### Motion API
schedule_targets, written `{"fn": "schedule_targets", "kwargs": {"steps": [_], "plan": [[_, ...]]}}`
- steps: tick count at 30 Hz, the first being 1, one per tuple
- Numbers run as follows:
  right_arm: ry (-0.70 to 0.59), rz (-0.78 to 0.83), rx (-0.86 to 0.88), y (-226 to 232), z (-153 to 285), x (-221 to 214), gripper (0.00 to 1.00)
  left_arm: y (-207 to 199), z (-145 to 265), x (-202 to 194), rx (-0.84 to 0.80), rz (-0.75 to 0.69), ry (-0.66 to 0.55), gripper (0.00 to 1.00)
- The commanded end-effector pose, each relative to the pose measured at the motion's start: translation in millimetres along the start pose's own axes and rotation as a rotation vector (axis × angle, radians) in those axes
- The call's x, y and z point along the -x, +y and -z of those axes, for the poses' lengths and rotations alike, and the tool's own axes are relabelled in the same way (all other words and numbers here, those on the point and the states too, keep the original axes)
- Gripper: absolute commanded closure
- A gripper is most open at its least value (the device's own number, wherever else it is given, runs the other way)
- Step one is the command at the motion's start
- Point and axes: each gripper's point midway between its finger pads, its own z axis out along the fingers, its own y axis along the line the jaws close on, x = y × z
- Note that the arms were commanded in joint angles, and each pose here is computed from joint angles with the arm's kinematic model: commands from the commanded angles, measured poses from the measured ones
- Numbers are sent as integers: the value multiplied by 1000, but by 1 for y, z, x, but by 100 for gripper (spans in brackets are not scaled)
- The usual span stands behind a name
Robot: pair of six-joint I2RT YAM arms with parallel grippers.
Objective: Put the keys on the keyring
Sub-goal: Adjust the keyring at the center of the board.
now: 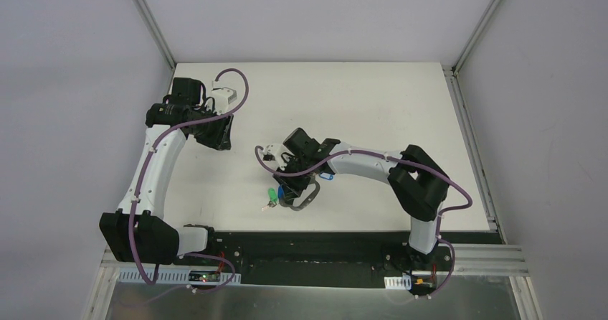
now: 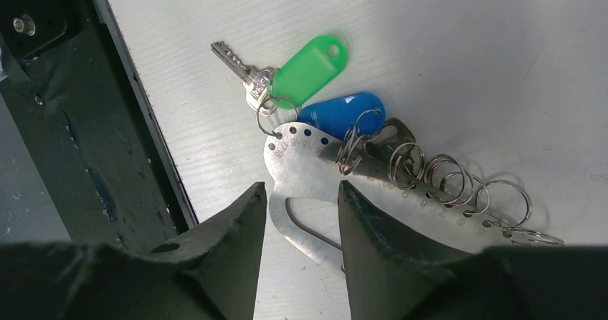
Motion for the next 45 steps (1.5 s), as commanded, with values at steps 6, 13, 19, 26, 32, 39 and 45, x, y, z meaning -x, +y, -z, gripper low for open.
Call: {"fn": "schedule_targets", "kwargs": {"steps": [6,13,19,26,32,39,45], "plan": [[0,-26,11,0,-7,4,56,2,15,6,25,11,-30,63],[-7,-49,12,-4,-8,8,56,2,16,7,23,9,-33,63],[-19,-77,37,-2,-8,13,56,1,15,7,21,14,-31,63],[-38,-121,18,-12,-7,19,55,1,17,7,21,13,-35,62],[-55,-116,0,-15,-3,23,55,2,19,9,30,9,-38,62],[-90,-81,9,-10,6,34,57,3,21,8,41,5,-36,62],[-103,-69,17,-3,18,36,57,4,23,7,51,4,-37,62]]}}
